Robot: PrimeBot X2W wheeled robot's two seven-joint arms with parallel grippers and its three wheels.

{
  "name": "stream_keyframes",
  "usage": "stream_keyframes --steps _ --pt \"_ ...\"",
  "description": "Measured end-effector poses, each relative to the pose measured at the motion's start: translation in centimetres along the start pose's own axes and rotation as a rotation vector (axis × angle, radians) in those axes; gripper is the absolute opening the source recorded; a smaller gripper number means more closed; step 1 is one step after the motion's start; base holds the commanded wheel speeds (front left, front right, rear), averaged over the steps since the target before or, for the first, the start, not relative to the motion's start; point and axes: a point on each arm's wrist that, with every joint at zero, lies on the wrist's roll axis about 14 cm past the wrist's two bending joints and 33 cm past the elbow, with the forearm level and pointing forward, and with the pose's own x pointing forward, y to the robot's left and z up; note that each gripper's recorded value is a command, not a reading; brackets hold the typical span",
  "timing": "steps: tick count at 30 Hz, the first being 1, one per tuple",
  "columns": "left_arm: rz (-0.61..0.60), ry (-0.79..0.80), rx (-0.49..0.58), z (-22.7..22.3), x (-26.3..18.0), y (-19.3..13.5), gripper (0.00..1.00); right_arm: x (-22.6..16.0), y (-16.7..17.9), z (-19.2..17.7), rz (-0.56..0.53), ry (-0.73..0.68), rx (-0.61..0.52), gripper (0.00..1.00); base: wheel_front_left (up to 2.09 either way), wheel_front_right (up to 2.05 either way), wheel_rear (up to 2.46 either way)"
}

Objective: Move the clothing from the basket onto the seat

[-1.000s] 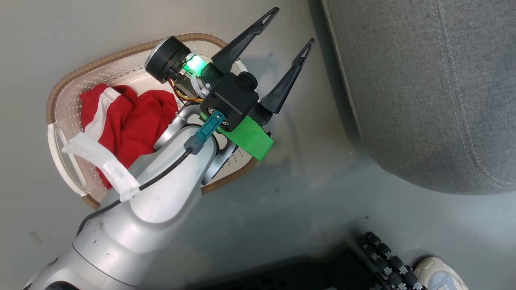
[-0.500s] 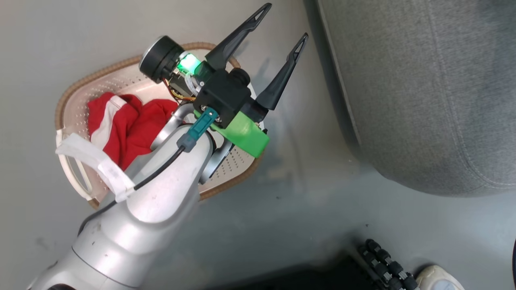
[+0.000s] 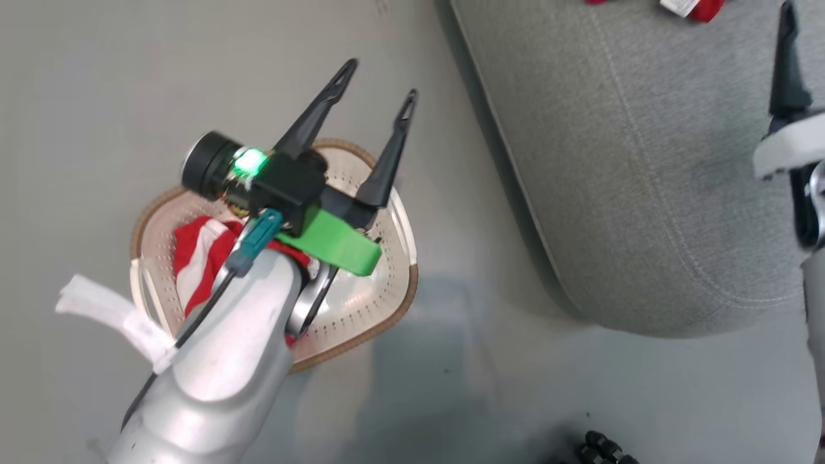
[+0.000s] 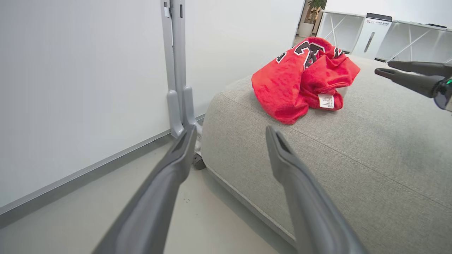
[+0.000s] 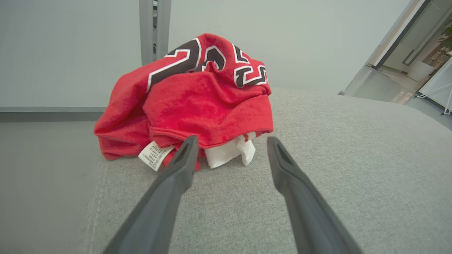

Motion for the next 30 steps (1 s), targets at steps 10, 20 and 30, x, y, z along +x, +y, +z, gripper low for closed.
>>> stream_keyframes --steps 10,20,30 --pt "0.238 -0.039 0.003 3.9 -5.6 3.4 1.00 -5.4 2.3 3.9 0.066 -0.088 0.084 1.00 0.00 0.00 0.00" --pt "0.474 -0.084 0.054 7.4 -13.1 7.3 1.00 -8.2 7.7 8.4 0.188 -0.204 0.195 1.00 0.00 0.00 0.00" --pt "0.673 -0.137 0.092 10.2 -20.9 9.5 1.00 -10.7 14.3 11.7 0.342 -0.272 0.278 1.00 0.00 0.00 0.00"
